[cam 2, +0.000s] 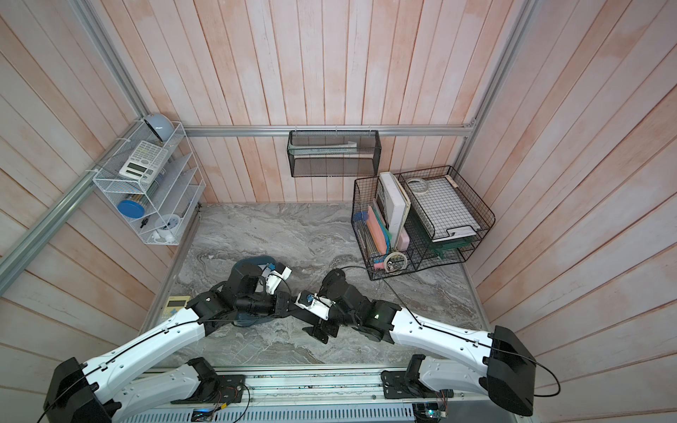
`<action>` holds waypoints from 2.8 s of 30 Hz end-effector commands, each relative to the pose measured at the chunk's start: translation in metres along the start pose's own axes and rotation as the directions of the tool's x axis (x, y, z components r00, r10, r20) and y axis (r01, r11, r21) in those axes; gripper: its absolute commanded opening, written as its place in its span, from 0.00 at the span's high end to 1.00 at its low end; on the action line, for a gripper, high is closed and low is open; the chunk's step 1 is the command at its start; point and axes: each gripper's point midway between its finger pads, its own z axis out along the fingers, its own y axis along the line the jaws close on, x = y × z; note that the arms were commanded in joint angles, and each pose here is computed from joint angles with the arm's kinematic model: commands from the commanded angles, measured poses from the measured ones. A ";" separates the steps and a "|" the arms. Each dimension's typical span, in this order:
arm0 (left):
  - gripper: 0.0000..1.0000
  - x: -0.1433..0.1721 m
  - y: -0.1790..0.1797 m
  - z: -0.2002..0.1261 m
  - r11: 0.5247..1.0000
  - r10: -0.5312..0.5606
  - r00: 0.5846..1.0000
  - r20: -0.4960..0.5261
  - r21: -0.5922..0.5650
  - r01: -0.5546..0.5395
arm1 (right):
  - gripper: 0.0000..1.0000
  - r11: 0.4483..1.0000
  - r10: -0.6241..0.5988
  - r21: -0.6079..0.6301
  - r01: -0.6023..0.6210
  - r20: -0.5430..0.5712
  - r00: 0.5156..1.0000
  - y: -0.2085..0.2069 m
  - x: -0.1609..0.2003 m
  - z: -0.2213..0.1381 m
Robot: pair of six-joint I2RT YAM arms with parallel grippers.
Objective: Put the mouse in the storage box
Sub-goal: Pick up the mouse from the center of the board, then place the mouse in the storage box.
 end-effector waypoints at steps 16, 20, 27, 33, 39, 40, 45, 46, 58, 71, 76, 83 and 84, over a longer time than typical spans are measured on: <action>1.00 -0.090 0.066 -0.114 0.947 -0.127 0.860 0.494 -0.198 0.253 | 0.02 0.993 0.028 0.109 -0.036 0.069 0.997 -0.015 -0.004 -0.012; 1.00 -0.104 0.080 -0.129 0.923 -0.125 0.820 0.559 -0.237 0.303 | 0.02 0.993 0.026 0.116 -0.033 0.061 0.998 -0.016 0.000 -0.012; 1.00 -0.119 0.115 -0.134 0.853 -0.119 0.795 0.595 -0.349 0.388 | 0.02 0.993 0.024 0.117 -0.031 0.059 0.998 -0.016 0.000 -0.011; 1.00 -0.127 0.135 -0.131 0.818 -0.105 0.794 0.599 -0.402 0.411 | 0.02 0.992 0.022 0.121 -0.029 0.060 0.998 -0.016 0.001 -0.011; 1.00 -0.140 0.142 -0.110 0.849 -0.124 0.816 0.565 -0.366 0.382 | 0.02 0.991 0.027 0.133 -0.032 0.041 0.999 -0.019 0.004 -0.009; 1.00 -0.142 0.143 -0.107 0.853 -0.126 0.823 0.555 -0.363 0.375 | 0.02 0.990 0.027 0.138 -0.032 0.038 0.999 -0.020 0.005 -0.009; 1.00 -0.144 0.155 -0.099 0.846 -0.132 0.834 0.535 -0.377 0.376 | 0.02 0.989 0.031 0.142 -0.036 0.037 0.999 -0.020 0.008 -0.008; 1.00 -0.144 0.158 -0.098 0.844 -0.140 0.835 0.531 -0.377 0.381 | 0.02 0.989 0.032 0.142 -0.037 0.034 0.999 -0.020 0.009 -0.008; 1.00 -0.150 0.182 -0.077 0.845 -0.187 0.850 0.492 -0.360 0.395 | 0.02 0.989 0.037 0.145 -0.040 0.021 0.999 -0.021 0.012 -0.005; 1.00 -0.153 0.201 -0.067 0.839 -0.215 0.859 0.465 -0.361 0.406 | 0.02 0.988 0.038 0.148 -0.039 0.011 0.999 -0.022 0.013 -0.002; 0.95 -0.152 0.207 -0.068 0.834 -0.228 0.858 0.460 -0.363 0.416 | 0.02 0.988 0.039 0.147 -0.040 0.009 0.999 -0.021 0.013 -0.002; 0.70 -0.151 0.210 -0.070 0.828 -0.236 0.854 0.463 -0.364 0.426 | 0.02 0.988 0.040 0.148 -0.040 0.007 0.999 -0.022 0.013 -0.001; 0.66 -0.152 0.210 -0.071 0.827 -0.236 0.853 0.465 -0.365 0.428 | 0.02 0.988 0.039 0.147 -0.040 0.007 0.999 -0.022 0.013 -0.001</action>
